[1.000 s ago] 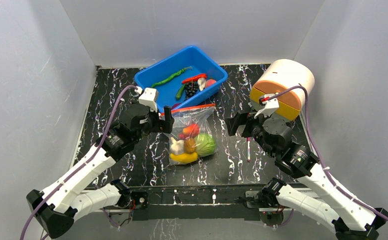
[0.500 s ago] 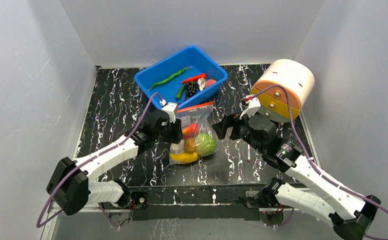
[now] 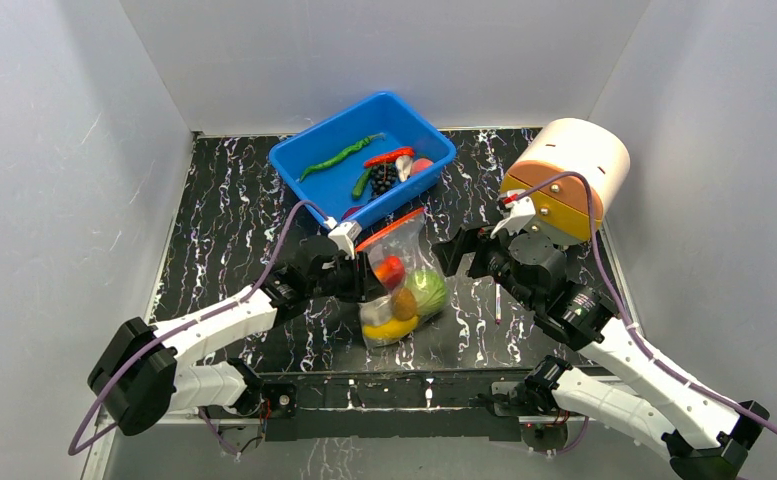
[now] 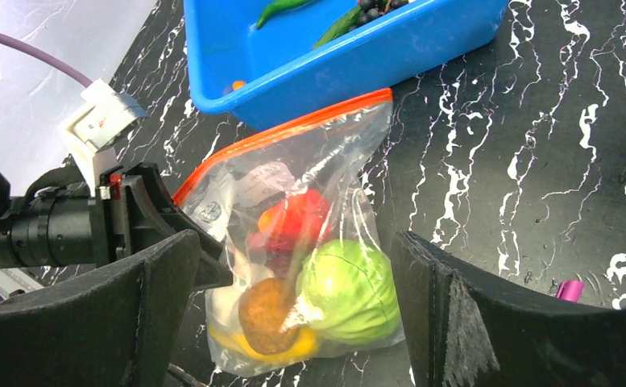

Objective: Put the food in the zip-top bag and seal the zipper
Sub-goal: Move the zipper food storage bag to the center of the board.

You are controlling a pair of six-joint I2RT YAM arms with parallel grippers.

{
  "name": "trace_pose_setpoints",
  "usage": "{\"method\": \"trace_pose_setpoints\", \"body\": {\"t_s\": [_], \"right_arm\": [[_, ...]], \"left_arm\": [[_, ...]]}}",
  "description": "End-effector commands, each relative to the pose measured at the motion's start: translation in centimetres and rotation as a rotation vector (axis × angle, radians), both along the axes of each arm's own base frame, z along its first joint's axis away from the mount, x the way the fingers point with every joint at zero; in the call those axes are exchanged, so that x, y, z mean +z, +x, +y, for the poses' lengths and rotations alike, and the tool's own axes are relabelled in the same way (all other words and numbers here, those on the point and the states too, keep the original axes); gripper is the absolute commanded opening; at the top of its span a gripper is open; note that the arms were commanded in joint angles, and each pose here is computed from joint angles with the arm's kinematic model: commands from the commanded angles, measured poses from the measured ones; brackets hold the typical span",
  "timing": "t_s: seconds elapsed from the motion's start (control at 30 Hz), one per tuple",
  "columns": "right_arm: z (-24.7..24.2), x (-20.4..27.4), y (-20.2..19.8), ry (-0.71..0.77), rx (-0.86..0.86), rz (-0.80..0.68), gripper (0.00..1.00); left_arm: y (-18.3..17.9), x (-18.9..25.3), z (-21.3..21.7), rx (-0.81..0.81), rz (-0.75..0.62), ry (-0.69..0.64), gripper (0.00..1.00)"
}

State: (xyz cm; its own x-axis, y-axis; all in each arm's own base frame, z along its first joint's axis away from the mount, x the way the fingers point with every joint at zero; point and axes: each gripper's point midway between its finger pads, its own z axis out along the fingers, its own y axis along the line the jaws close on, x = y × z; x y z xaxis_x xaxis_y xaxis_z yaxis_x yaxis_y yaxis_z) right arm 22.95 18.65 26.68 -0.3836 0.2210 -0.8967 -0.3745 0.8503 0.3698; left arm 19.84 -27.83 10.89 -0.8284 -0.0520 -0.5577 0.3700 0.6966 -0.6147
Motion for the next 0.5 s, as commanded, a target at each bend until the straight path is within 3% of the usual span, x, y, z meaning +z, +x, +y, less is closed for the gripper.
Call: {"method": "trace_pose_setpoints", "body": {"t_s": [0.0,0.13,0.23,0.37,0.43,0.47], "right_arm": [[-0.4,1.5,0.6,0.025,-0.033,-0.045,0.87],[-0.7,1.2,0.6,0.004,-0.05,-0.027,0.88],[-1.3,1.5,0.5,-0.009,-0.071,-0.024,0.9],[-2.3,2.4,0.4,-0.008,-0.103,-0.044,0.93],[-2.6,2.9,0.3,0.004,-0.109,-0.057,0.93],[-2.6,3.1,0.2,0.011,-0.109,-0.061,0.93]], "left_arm": [[-1.1,4.3,-2.7,-0.014,0.006,-0.207,0.35],[-1.2,4.8,-2.5,0.027,-0.01,-0.24,0.36],[-0.6,4.7,-1.3,0.07,-0.043,-0.168,0.49],[0.4,5.8,0.3,0.106,-0.123,-0.074,0.69],[0.7,6.6,1.1,0.119,-0.162,-0.037,0.97],[0.9,7.2,1.5,0.124,-0.185,-0.026,0.98]]}}
